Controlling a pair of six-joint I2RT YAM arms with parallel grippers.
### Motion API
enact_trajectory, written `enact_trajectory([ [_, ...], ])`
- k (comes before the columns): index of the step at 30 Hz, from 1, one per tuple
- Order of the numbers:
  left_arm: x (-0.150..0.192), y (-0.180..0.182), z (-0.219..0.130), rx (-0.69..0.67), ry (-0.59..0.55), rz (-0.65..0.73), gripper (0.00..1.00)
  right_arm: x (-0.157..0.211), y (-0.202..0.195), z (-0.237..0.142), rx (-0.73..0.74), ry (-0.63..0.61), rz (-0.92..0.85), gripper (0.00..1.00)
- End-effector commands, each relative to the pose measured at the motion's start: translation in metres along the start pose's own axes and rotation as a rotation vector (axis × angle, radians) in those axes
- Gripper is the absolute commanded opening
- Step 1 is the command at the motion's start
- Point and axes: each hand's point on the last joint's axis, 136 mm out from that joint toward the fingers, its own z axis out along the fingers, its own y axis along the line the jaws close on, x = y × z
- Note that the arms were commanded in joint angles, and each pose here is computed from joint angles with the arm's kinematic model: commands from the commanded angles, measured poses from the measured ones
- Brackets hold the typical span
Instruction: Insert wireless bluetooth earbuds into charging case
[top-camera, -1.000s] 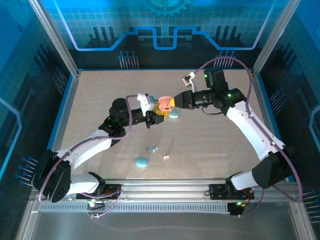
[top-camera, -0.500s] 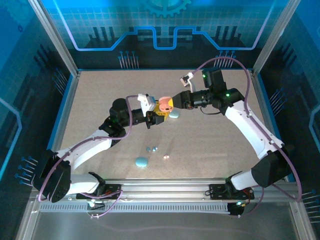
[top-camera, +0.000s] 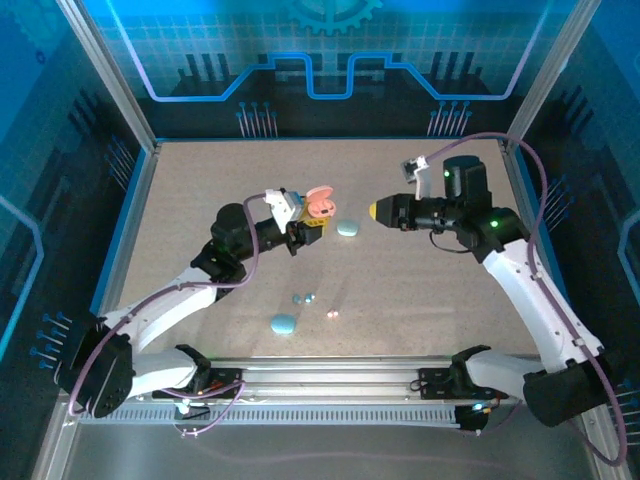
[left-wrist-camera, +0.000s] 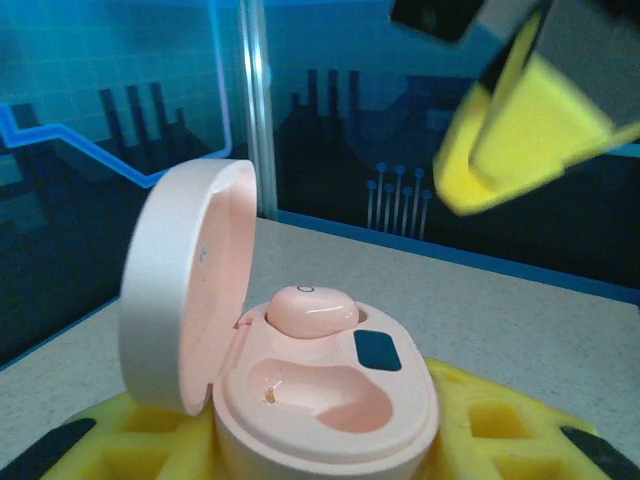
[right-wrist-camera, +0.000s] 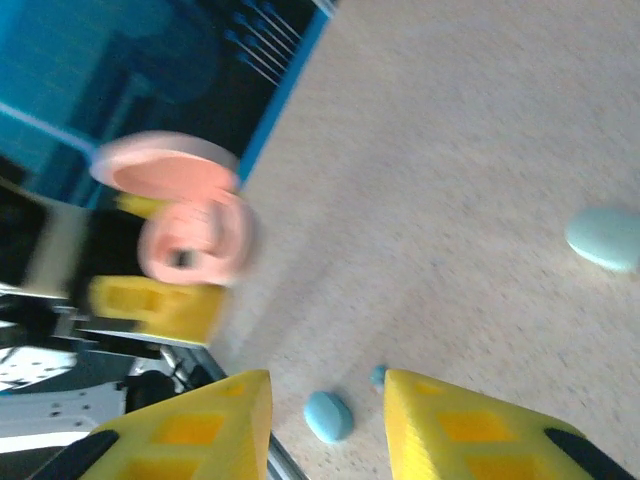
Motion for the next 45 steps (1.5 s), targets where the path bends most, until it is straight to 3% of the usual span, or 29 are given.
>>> enact_trajectory([
  [1,-0.024,0.014,-0.011,-0.106,-0.074,0.066,0.32,0.041,-0.047,0.027,0.117,0.15,0.133,0.36],
  [8,-0.043,0.025,-0.03,-0.203,-0.108,0.11,0.31,0.127,-0.057,0.094,0.121,0.526,0.069,0.37],
  [13,-0.053,0.028,-0.041,-0.252,-0.118,0.13,0.31,0.173,-0.074,0.127,0.221,0.683,-0.041,0.37],
  [17,-0.056,0.034,-0.05,-0.308,-0.118,0.151,0.31,0.199,-0.075,0.146,0.217,0.772,-0.082,0.39],
  [33,-0.06,0.036,-0.058,-0.341,-0.122,0.169,0.31,0.246,-0.075,0.171,0.235,0.96,-0.226,0.43],
  [45,-0.056,0.035,-0.055,-0.327,-0.117,0.151,0.31,0.26,-0.066,0.158,0.175,1.009,-0.205,0.36],
])
